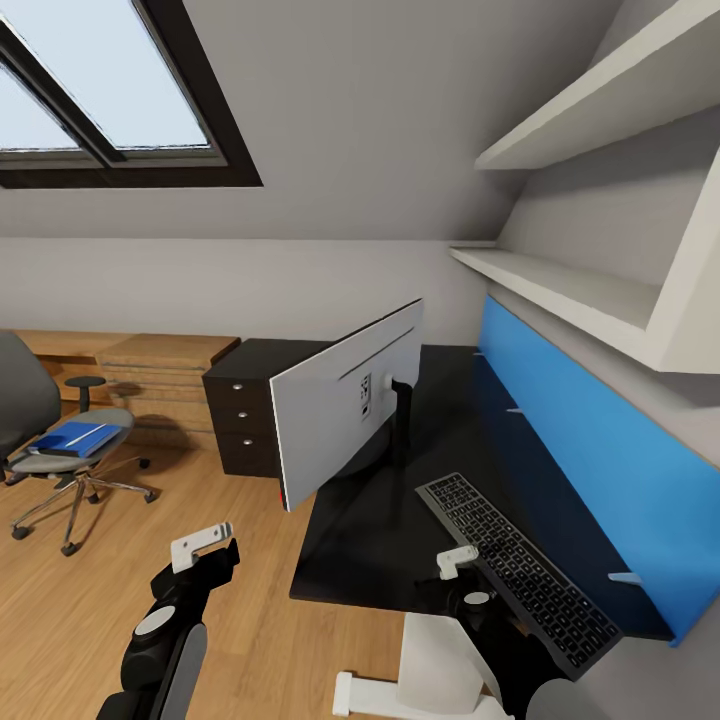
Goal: In the bedroom, organize the workspace by keeping the computer under the desk, ensuring the monitor is on the desk, placing the keyboard on the desk next to the monitor, placing the mouse on the desk next to the keyboard, moving the folder from the swivel chair onto the desk next to the mouse, stacking the notebook on top of the folder with the pen on top of the notebook, and positioning the swivel chair next to the desk.
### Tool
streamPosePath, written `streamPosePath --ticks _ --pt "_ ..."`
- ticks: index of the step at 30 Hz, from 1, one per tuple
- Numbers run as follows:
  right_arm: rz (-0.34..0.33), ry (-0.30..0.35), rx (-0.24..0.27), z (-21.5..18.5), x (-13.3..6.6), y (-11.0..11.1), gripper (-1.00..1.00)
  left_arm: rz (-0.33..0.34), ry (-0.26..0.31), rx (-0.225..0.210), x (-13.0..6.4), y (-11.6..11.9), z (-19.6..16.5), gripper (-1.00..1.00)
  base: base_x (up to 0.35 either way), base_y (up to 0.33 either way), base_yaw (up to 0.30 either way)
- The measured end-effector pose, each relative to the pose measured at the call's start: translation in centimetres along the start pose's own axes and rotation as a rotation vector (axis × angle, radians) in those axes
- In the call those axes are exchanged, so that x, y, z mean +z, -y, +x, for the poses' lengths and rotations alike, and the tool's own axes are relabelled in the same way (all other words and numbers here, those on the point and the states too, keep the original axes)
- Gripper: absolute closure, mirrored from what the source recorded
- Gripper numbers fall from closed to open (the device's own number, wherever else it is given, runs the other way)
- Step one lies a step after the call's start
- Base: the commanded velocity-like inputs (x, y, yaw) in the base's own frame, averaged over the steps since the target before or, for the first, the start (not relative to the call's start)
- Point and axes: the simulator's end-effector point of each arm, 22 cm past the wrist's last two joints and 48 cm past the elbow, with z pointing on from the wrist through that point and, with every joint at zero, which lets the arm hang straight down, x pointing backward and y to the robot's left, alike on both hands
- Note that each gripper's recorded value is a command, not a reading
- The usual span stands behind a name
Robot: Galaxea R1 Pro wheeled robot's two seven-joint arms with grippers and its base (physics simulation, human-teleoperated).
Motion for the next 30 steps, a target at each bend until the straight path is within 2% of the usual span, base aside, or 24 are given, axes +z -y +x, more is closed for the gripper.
streamPosePath --ticks 30 --pt "0.003 -0.006 -0.001 0.46 0.40 0.09 -1.00 0.000 0.000 0.000 0.30 -0.02 0.46 -1.00 0.000 0.000 0.000"
